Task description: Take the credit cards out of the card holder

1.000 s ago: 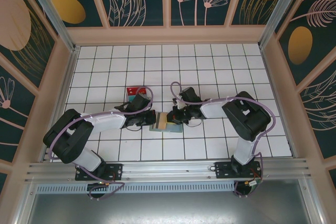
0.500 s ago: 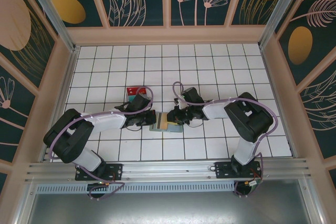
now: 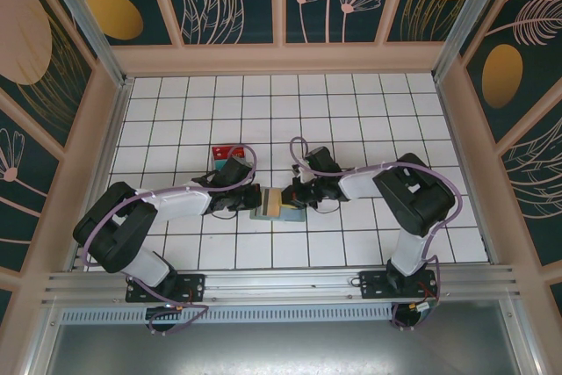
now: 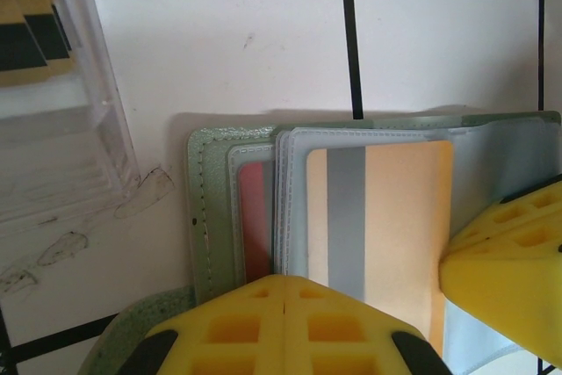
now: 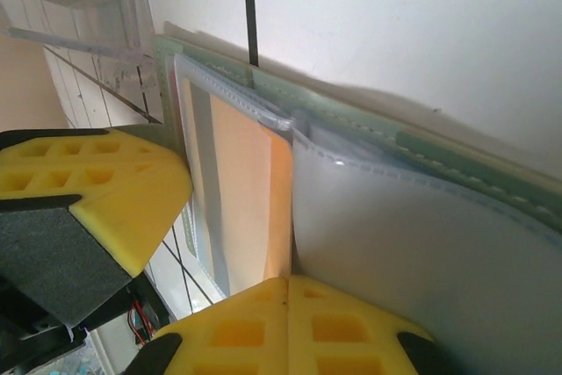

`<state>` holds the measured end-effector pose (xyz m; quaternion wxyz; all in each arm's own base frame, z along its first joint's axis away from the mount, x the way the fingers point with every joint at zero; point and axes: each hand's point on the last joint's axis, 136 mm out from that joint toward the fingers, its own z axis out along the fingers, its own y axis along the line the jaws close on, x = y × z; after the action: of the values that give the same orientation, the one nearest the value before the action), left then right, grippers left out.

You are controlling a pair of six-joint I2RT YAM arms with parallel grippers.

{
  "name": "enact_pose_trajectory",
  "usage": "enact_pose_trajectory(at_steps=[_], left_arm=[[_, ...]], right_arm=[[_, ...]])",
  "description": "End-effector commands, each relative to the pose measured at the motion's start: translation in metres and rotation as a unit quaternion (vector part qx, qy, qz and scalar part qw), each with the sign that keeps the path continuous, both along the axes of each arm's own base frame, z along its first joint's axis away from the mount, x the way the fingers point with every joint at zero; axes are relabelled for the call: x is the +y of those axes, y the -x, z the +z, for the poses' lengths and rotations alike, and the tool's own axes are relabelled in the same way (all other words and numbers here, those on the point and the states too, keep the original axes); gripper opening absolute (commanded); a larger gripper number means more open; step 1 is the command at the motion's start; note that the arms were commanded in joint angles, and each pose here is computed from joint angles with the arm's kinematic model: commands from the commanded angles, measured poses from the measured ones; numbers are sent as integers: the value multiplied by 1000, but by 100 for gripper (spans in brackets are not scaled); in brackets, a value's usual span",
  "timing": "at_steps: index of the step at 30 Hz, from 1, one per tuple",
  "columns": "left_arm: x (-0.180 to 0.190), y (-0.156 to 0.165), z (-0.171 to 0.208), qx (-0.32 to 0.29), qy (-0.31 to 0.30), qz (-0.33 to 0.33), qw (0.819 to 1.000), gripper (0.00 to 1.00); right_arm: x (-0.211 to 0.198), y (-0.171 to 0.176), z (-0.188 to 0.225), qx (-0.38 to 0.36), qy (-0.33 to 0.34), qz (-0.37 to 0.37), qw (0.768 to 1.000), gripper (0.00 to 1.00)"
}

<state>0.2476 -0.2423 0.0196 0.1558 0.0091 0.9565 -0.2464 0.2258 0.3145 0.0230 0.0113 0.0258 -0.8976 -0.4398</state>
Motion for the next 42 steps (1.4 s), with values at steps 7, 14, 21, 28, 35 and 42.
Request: enact_pose_trajectory(at_steps=[7,14,21,28,35,42], left_arm=[[12,15,-21,39,-36,-4,999,0],[10,12,-16,32,-30,-4,999,0],[2,4,1,18,-15,-2,1000,0],[-18,-19,59,-31,67,26,997,46],[-32,-35,115,-59,178,41,981,50],[-29,-36,135,-48,283,56,956,44]], right_arm=[[-38,8,1,-7,18,-27,999,0],[-54,12,17,-30,13,-29,999,0],[-68,4,39,-61,5,-34,998,0],[-64,-14,73,-117,-11,-29,993,0],[-51,-32,116,-176,-61,-23,982,0],[-39,-33,153,-212,-125,-7,969,0]])
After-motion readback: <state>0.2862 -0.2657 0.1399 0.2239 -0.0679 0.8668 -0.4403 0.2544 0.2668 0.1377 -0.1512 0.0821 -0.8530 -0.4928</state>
